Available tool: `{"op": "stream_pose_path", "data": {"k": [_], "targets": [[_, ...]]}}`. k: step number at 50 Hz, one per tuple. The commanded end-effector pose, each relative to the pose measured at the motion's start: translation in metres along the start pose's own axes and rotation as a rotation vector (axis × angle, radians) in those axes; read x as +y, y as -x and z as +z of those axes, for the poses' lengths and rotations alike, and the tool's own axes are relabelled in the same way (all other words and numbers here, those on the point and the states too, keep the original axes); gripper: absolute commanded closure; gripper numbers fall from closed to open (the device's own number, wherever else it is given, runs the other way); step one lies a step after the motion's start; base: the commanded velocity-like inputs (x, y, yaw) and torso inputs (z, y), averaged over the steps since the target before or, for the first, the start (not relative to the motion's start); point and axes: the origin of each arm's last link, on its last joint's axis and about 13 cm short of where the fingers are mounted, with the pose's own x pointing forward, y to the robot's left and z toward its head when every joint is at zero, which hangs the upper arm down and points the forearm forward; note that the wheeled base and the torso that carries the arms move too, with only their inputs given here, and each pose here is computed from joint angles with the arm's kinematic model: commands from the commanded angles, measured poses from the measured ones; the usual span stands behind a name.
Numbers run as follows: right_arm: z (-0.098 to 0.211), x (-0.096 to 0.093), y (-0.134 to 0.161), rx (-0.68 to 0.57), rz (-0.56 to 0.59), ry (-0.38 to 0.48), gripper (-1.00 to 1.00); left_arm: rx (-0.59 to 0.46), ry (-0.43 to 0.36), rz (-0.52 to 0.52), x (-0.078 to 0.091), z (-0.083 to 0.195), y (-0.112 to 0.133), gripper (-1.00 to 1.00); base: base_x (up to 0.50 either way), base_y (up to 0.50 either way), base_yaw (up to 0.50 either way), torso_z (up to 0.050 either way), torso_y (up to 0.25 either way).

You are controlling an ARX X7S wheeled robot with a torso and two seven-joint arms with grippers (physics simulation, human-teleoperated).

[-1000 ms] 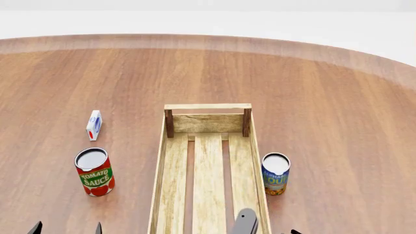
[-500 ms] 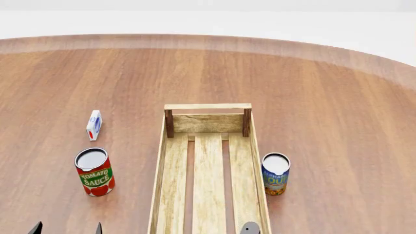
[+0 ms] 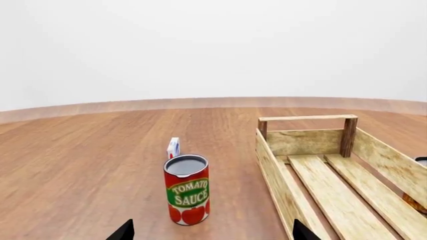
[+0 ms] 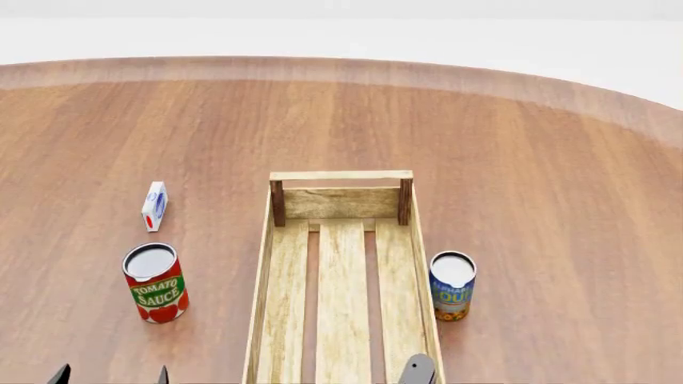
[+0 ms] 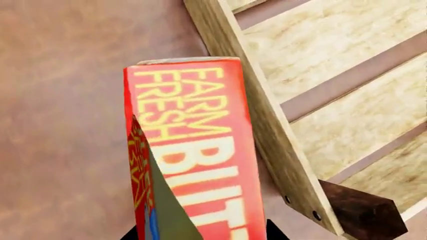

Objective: Pick up the butter and put it in the tray.

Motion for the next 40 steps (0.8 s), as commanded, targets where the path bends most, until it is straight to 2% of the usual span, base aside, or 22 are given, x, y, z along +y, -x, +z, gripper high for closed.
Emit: {"op": "stream_pose_path", "data": {"k": [1, 5, 13, 20, 25, 29, 35, 40], "targets": [[-0.001, 0.014, -0.011, -0.018, 0.038, 0.024, 1.00, 0.000, -0.001, -0.002, 0.000, 0.000, 0.000, -1.00, 0.00, 0.00, 0.00, 0.000, 0.000], [0.006, 0.020, -0.002, -0.046, 0.036, 0.035, 1.00, 0.000, -0.001, -0.001, 0.000, 0.000, 0.000, -1.00, 0.00, 0.00, 0.00, 0.000, 0.000], [0.023, 0.047, 0.027, -0.046, 0.046, 0.104, 1.00, -0.003, 0.003, 0.001, 0.001, 0.001, 0.000, -1.00, 0.00, 0.00, 0.00, 0.000, 0.000], [0.030, 0.050, 0.040, -0.040, 0.031, 0.122, 1.00, -0.004, 0.005, 0.001, 0.001, 0.001, -0.001, -1.00, 0.00, 0.00, 0.00, 0.000, 0.000], [0.036, 0.047, 0.060, -0.078, -0.026, 0.110, 1.00, -0.003, 0.007, 0.002, 0.001, 0.001, 0.000, -1.00, 0.00, 0.00, 0.00, 0.000, 0.000], [0.042, 0.039, 0.091, -0.117, -0.099, 0.072, 1.00, -0.003, 0.010, 0.003, 0.001, 0.001, 0.000, -1.00, 0.00, 0.00, 0.00, 0.000, 0.000], [0.045, 0.033, 0.114, -0.148, -0.142, 0.034, 1.00, -0.004, 0.012, 0.003, 0.001, 0.001, 0.000, -1.00, 0.00, 0.00, 0.00, 0.000, 0.000], [0.045, 0.020, 0.132, -0.214, -0.211, -0.053, 1.00, -0.004, 0.014, 0.005, 0.001, 0.001, 0.000, -1.00, 0.00, 0.00, 0.00, 0.000, 0.000]]}}
